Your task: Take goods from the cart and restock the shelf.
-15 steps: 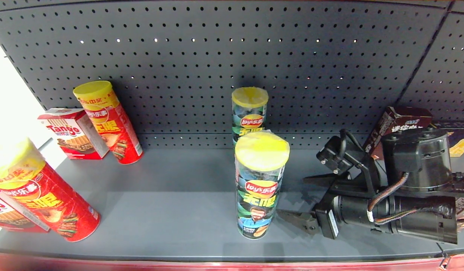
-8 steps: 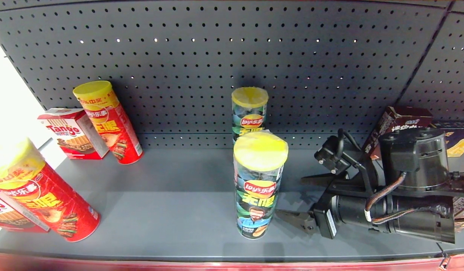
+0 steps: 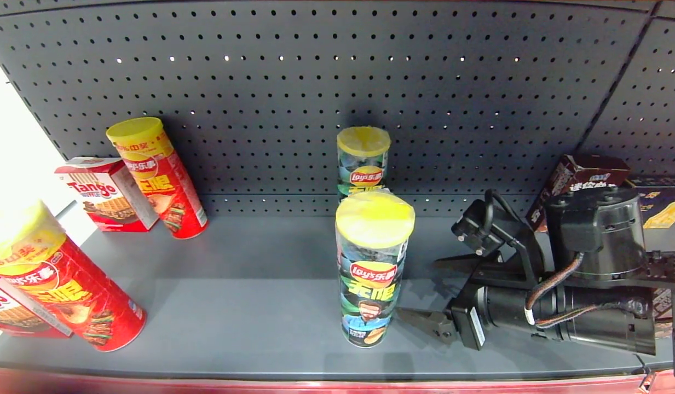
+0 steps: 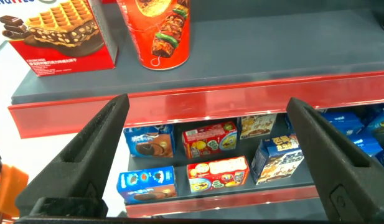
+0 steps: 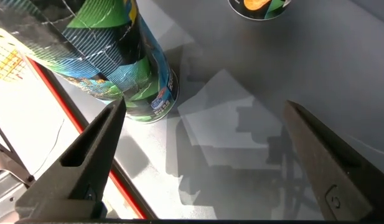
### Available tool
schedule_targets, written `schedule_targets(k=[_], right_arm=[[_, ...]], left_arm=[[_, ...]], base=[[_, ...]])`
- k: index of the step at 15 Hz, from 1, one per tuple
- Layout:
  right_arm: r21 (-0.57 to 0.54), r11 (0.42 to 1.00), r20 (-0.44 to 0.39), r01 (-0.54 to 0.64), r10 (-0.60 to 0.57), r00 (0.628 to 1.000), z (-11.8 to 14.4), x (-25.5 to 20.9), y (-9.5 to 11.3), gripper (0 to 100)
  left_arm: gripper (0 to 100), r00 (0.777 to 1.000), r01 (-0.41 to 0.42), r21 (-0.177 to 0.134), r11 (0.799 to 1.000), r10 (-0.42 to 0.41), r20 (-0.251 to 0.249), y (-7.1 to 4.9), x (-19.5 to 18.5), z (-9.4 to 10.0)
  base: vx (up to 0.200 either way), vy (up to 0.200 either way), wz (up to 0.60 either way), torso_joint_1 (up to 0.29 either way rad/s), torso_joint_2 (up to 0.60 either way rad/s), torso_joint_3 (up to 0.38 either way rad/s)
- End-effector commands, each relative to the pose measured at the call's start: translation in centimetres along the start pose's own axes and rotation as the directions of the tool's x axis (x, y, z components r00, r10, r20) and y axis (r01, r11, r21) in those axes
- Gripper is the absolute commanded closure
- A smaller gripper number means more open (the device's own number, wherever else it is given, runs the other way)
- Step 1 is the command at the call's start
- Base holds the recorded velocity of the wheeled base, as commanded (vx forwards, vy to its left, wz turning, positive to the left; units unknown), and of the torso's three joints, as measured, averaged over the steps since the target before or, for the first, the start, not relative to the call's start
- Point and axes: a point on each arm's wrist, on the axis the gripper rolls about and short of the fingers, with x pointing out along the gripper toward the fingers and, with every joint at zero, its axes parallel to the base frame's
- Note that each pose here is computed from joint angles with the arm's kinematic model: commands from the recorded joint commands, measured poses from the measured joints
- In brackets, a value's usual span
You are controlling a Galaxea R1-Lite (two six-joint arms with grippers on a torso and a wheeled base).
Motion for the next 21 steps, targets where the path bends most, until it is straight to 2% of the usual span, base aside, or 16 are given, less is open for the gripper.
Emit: schedule_targets(k=[1,5,8,9,10,11,12,13,14,15,17,20,21], right_arm=[[0.0,1.0,-0.005,-0.001,0.001,1.0,-0.1,0.0,0.0,0],[0.004,1.0,0.01,0.012,-0.012,1.0,0.0,-0.7,-0.2,0],[0.03,0.995,0.087,0.094,-0.097,0.992,1.0,-3.3,-1.8,0],[0.064,0.98,0.158,0.186,-0.194,0.968,1.9,-6.0,-3.6,0],[0.078,0.972,0.182,0.221,-0.232,0.956,2.1,-7.1,-4.2,0],[0.124,0.927,0.265,0.354,-0.374,0.889,2.3,-11.3,-5.7,0],[0.145,0.898,0.296,0.415,-0.44,0.848,2.2,-13.5,-6.1,0],[0.178,0.841,0.338,0.512,-0.541,0.77,1.2,-17.2,-5.6,0],[0.185,0.826,0.346,0.532,-0.562,0.751,0.8,-18.1,-5.3,0],[0.202,0.777,0.362,0.596,-0.625,0.692,-2.1,-20.6,-3.1,0],[0.231,0.715,0.367,0.66,-0.692,0.622,-6.3,-22.4,-0.2,0],[0.25,0.66,0.347,0.708,-0.744,0.571,-11.1,-23.7,2.8,0],[0.248,0.658,0.314,0.711,-0.749,0.583,-12.7,-23.8,3.6,0]], left_arm=[[0,1.0,0.0,0.001,1.0,0.0,-0.001,0.0,0.0,0.0],[0,1.0,-0.001,-0.001,1.0,0.001,-0.001,0.0,0.0,0.0],[0,1.0,-0.001,-0.002,1.0,0.001,-0.001,0.0,0.0,0.0],[0,1.0,-0.001,-0.001,1.0,0.001,-0.001,0.0,0.0,0.0],[0,1.0,-0.001,-0.001,1.0,0.001,-0.001,0.0,0.0,0.0],[0,1.0,-0.001,-0.001,1.0,0.001,-0.001,0.0,0.0,0.0],[0,1.0,-0.001,-0.001,1.0,0.001,-0.001,0.0,0.0,0.0],[0,1.0,0.0,0.001,1.0,0.0,-0.001,0.0,0.0,0.0],[0,1.0,0.0,0.001,1.0,0.0,-0.001,0.0,0.0,0.0],[0,1.0,0.002,0.001,1.0,-0.002,-0.001,0.0,0.0,0.0],[0,1.0,0.002,0.002,1.0,-0.002,-0.001,0.0,0.0,0.0],[0,1.0,0.005,0.004,1.0,-0.005,-0.001,0.0,0.0,0.0],[0,1.0,0.003,0.002,1.0,-0.003,-0.001,0.0,0.0,0.0]], base=[[0.0,0.0,0.0,0.0,0.0,0.0],[0.0,0.0,0.0,0.0,0.0,0.0],[0.0,0.0,0.0,0.0,0.0,0.0],[0.0,0.0,0.0,0.0,0.0,0.0],[0.0,0.0,0.0,0.0,0.0,0.0],[0.0,0.0,0.0,0.0,0.0,0.0],[0.0,0.0,0.0,0.0,0.0,0.0],[0.0,0.0,0.0,0.0,0.0,0.0],[0.0,0.0,0.0,0.0,0.0,0.0],[0.0,0.0,0.0,0.0,0.0,0.0],[0.0,0.0,0.0,0.0,0.0,0.0],[0.0,0.0,0.0,0.0,0.0,0.0],[0.0,0.0,0.0,0.0,0.0,0.0]])
